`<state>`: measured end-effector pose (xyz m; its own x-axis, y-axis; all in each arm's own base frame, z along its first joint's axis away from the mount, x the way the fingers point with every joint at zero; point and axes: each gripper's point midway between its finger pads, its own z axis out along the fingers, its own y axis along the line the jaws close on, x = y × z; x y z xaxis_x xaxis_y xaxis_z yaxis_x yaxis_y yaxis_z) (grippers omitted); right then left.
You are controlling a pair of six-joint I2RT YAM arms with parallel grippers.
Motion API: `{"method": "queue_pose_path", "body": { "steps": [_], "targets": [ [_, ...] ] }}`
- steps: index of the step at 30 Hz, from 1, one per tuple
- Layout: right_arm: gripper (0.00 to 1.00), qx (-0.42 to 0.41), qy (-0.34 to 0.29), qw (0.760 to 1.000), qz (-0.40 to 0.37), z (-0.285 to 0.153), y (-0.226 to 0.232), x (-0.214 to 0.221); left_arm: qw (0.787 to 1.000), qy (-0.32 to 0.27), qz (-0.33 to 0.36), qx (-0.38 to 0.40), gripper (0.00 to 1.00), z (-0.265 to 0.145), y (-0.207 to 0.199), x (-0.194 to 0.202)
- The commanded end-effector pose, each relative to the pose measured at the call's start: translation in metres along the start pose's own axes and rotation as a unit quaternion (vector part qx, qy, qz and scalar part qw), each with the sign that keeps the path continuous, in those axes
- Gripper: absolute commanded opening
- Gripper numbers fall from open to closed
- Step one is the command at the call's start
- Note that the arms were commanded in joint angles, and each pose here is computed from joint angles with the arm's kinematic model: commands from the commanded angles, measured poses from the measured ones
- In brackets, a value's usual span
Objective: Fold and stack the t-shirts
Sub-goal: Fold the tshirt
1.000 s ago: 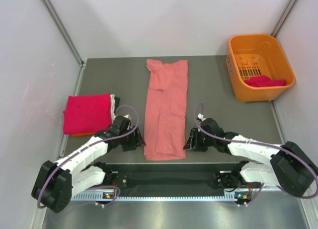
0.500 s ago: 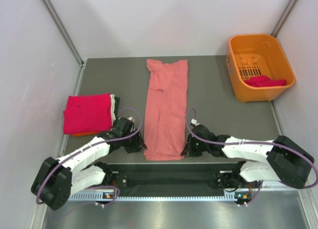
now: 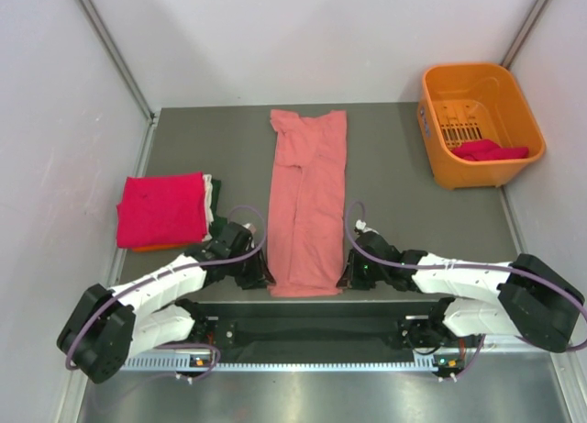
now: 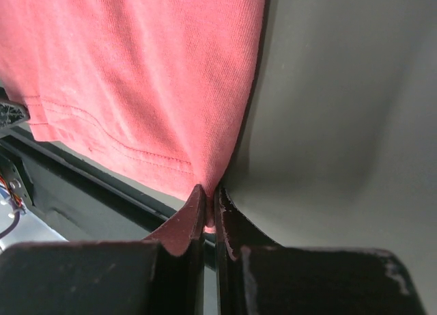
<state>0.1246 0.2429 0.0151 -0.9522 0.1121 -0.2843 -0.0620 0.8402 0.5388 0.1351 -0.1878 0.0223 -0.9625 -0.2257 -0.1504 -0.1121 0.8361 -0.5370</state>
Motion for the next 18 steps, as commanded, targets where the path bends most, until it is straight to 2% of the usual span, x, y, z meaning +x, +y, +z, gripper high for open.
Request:
{"method": "queue_pose_path", "body": {
  "steps": [1,6,8,9,12,18],
  "targets": [
    [0.0,0.005,-0.004,1.0,-0.006,-0.002,-0.003,0.003,1.0,0.005,0.001,0.026,0.38,0.0,-0.011,0.005],
    [0.0,0.006,-0.004,1.0,-0.008,-0.002,-0.004,0.003,0.999,0.027,0.002,0.046,0.34,0.004,-0.019,0.016],
    [0.0,0.008,-0.006,1.0,-0.008,-0.001,-0.006,0.003,0.998,0.026,0.006,0.061,0.07,0.009,-0.024,0.017],
    [0.0,0.01,-0.006,1.0,-0.01,-0.002,-0.006,0.003,0.998,0.023,0.007,0.061,0.0,0.009,-0.024,0.016],
    [0.0,0.019,-0.007,1.0,-0.015,-0.004,-0.007,0.001,0.998,0.016,0.016,0.059,0.0,0.003,-0.031,0.01],
    [0.0,-0.003,-0.051,0.998,-0.026,-0.029,0.008,-0.021,0.995,-0.003,0.028,0.097,0.0,-0.021,-0.066,-0.007]
  ]
}}
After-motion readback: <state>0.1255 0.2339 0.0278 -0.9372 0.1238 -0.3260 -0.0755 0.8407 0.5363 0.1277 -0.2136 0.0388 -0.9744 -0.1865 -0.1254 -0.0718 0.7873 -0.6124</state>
